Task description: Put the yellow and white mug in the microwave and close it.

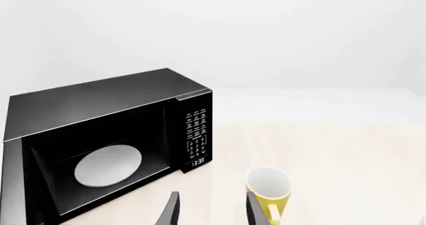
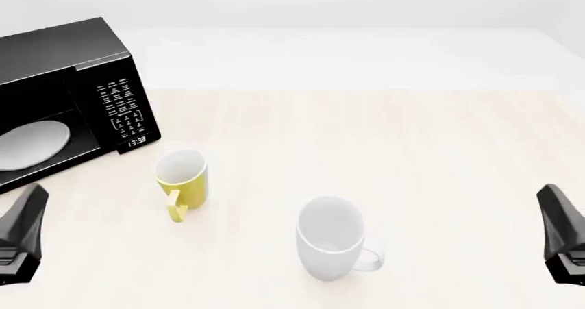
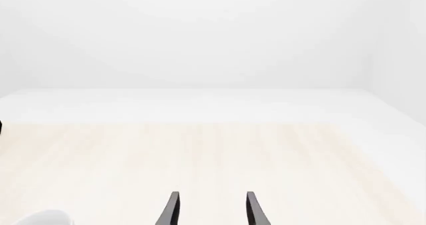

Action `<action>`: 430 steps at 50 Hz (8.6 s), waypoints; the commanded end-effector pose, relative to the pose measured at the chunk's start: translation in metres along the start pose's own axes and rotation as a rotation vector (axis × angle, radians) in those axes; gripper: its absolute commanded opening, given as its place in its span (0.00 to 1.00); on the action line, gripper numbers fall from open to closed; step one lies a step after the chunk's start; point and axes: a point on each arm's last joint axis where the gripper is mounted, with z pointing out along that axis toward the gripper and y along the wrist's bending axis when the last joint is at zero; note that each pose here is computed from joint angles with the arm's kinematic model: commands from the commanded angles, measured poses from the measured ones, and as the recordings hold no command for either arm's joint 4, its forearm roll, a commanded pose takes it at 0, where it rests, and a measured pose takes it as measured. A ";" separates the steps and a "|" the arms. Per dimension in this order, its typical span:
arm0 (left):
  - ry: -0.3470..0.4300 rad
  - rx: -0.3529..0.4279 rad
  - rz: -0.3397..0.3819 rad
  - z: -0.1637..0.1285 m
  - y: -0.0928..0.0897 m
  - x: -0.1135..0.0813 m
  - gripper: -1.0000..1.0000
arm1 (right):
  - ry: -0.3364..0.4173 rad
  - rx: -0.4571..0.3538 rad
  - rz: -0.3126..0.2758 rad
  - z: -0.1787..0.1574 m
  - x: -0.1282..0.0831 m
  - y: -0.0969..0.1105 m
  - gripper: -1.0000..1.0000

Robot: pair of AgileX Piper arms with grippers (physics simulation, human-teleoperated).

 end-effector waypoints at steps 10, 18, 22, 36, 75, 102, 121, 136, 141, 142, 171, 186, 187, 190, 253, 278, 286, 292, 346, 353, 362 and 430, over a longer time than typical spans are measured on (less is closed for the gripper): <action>0.009 0.013 -0.026 0.001 -0.001 0.000 1.00 | 0.000 0.000 -0.001 0.000 -0.001 0.000 1.00; 0.032 0.064 -0.020 -0.002 -0.003 -0.012 1.00 | 0.000 -0.001 -0.002 0.000 -0.001 0.000 1.00; 0.041 0.082 -0.019 -0.003 -0.004 -0.017 1.00 | 0.000 -0.001 -0.002 0.000 -0.001 0.000 1.00; 0.101 0.164 -0.030 0.005 -0.010 -0.032 1.00 | 0.001 -0.001 -0.002 0.000 -0.001 0.000 1.00; 0.362 0.157 -0.214 0.057 -0.023 -0.005 1.00 | 0.001 -0.001 -0.002 0.000 -0.001 0.000 1.00; 0.456 0.214 -0.141 0.094 -0.040 0.025 1.00 | 0.001 -0.001 -0.002 0.000 -0.001 0.000 1.00; 0.547 0.222 -0.180 0.105 -0.049 0.051 1.00 | 0.001 -0.001 -0.002 0.000 -0.001 0.000 1.00; 0.582 0.215 -0.193 0.118 -0.054 0.066 1.00 | 0.001 -0.001 -0.002 0.000 -0.001 0.000 1.00; 0.588 0.216 -0.197 0.120 -0.055 0.070 1.00 | 0.001 -0.001 -0.002 0.000 -0.001 0.000 1.00; 0.592 0.212 -0.196 0.121 -0.055 0.072 1.00 | 0.001 -0.001 -0.002 0.000 -0.001 0.000 1.00; 0.677 0.192 -0.233 0.124 -0.058 0.098 1.00 | 0.001 -0.001 -0.002 0.000 -0.001 0.000 1.00; 0.702 0.193 -0.242 0.129 -0.062 0.110 1.00 | 0.001 -0.001 -0.002 0.000 -0.001 0.000 1.00; 0.705 0.194 -0.244 0.129 -0.063 0.111 1.00 | 0.001 -0.001 -0.002 0.000 -0.001 0.000 1.00; 0.706 0.198 -0.246 0.129 -0.064 0.111 1.00 | 0.001 -0.001 -0.002 0.000 -0.001 0.000 1.00; 0.308 -0.195 -0.177 0.064 0.021 0.029 0.00 | 0.001 -0.001 -0.002 0.000 -0.001 0.000 1.00; 0.287 -0.394 -0.104 0.076 0.054 0.038 0.00 | 0.001 -0.001 -0.002 0.000 -0.001 0.000 1.00; 0.280 -0.430 -0.106 0.087 0.065 0.040 0.00 | 0.001 -0.001 -0.002 0.000 -0.001 0.000 1.00; 0.287 -0.432 -0.112 0.097 0.070 0.043 0.00 | 0.001 -0.001 -0.002 0.000 -0.001 0.000 1.00; 0.368 -0.468 -0.149 0.158 0.106 0.075 0.00 | 0.001 -0.001 -0.002 0.000 -0.001 0.000 1.00; 0.396 -0.474 -0.163 0.163 0.110 0.087 0.00 | 0.001 -0.001 -0.002 0.000 -0.001 0.000 1.00; 0.398 -0.479 -0.167 0.166 0.112 0.090 0.00 | 0.001 -0.001 -0.002 0.000 -0.001 0.000 1.00; 0.338 -0.523 -0.207 0.217 0.151 0.088 0.00 | 0.001 -0.001 -0.002 0.000 -0.001 0.000 1.00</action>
